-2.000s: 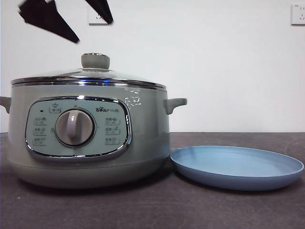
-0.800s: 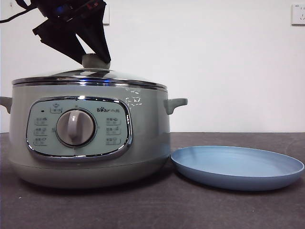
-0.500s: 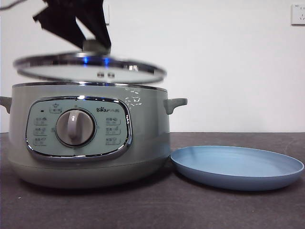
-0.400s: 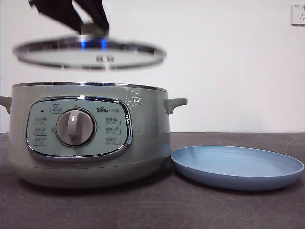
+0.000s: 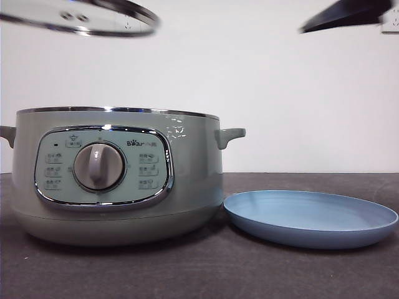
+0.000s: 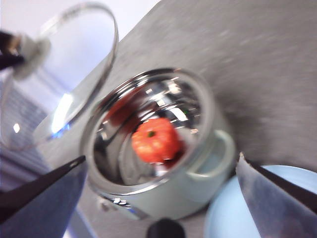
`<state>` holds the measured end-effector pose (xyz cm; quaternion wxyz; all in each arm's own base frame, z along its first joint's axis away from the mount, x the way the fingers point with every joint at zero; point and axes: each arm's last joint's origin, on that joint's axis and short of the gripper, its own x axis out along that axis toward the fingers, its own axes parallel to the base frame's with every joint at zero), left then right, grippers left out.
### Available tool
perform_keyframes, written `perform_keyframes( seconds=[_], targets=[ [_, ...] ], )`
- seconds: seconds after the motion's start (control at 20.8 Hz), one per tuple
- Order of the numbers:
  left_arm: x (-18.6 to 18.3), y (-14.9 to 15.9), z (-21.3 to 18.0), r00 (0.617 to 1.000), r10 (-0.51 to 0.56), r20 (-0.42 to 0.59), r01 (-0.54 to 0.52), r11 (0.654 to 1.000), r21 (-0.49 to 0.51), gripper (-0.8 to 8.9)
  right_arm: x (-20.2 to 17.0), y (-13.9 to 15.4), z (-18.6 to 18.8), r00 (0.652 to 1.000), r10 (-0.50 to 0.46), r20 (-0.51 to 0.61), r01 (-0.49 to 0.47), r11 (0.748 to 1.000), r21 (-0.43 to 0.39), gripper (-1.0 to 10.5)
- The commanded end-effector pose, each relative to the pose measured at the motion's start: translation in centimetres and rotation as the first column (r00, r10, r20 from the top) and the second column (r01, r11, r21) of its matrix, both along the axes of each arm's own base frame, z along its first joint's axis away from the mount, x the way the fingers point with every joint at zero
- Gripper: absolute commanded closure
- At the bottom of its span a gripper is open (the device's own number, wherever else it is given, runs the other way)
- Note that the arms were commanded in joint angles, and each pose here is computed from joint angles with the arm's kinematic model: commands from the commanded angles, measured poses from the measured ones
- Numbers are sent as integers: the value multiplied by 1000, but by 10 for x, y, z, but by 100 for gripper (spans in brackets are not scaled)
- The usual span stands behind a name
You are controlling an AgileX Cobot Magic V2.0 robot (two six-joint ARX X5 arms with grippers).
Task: Take the pumpkin out from the steamer,put the pumpkin in the blue plate,close the lid
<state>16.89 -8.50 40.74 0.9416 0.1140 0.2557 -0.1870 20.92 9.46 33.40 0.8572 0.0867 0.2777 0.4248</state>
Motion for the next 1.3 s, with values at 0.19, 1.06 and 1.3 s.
perform_keyframes(
  seconds=[0.19,1.06,1.3],
  targets=[
    [-37,25,25,974,141,175,-142,990,-6,822,26,58,-9,984,164,-65,-167,985,-38,446],
    [-89,58,29,924,300,239,-316,948,33,822,75,245,-70,951,293,-100,-283,695,-661,443],
    [-89,58,29,924,299,238,-315,948,34,822,86,255,-112,943,282,-178,-324,645,-692,447]
  ],
)
